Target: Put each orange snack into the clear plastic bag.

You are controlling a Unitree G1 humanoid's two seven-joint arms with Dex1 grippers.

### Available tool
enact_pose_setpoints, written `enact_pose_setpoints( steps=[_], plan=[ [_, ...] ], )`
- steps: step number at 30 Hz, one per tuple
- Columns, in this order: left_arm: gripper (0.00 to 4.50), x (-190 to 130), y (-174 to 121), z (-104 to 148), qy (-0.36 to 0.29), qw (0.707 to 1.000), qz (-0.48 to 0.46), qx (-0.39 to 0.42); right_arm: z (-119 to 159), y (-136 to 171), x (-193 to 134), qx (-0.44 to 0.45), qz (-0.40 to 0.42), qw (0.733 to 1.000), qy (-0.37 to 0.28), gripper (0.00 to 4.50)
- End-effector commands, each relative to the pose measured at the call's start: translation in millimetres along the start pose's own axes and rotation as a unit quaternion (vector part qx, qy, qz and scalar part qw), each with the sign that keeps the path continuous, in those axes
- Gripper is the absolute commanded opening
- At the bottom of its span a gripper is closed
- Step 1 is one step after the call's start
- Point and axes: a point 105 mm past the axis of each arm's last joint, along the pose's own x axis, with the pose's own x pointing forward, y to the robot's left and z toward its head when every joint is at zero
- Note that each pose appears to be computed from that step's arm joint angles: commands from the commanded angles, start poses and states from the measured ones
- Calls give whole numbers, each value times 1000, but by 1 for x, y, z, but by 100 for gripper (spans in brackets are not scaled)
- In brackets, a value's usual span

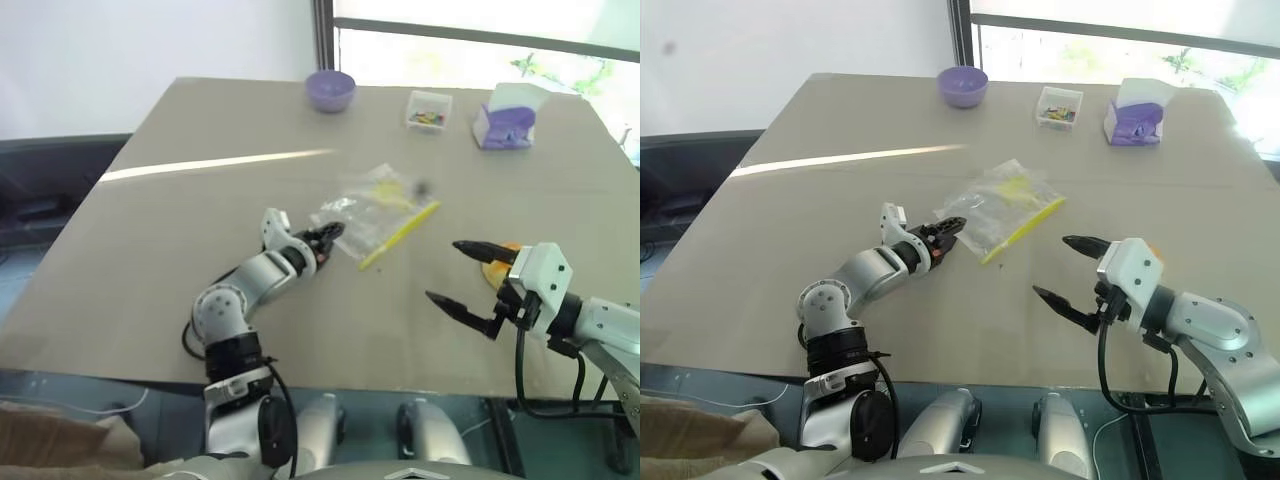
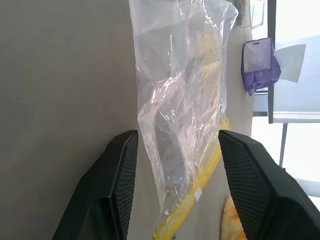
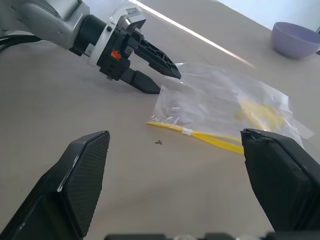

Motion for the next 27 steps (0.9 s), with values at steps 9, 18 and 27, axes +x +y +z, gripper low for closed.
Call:
enact_pose_setpoints(
  steps=[9, 18, 27],
  plan=[
    [272, 49, -4, -32, 101, 995, 10, -4, 12, 4, 3, -22, -36, 999, -30, 450],
    [5, 63, -5, -25, 86, 993, -30, -70, 11, 2, 7, -27, -53, 998, -37, 450],
    [5, 41, -52, 5, 64, 977, -170, -107, 13, -3, 16, -38, -57, 996, -49, 450]
  ],
)
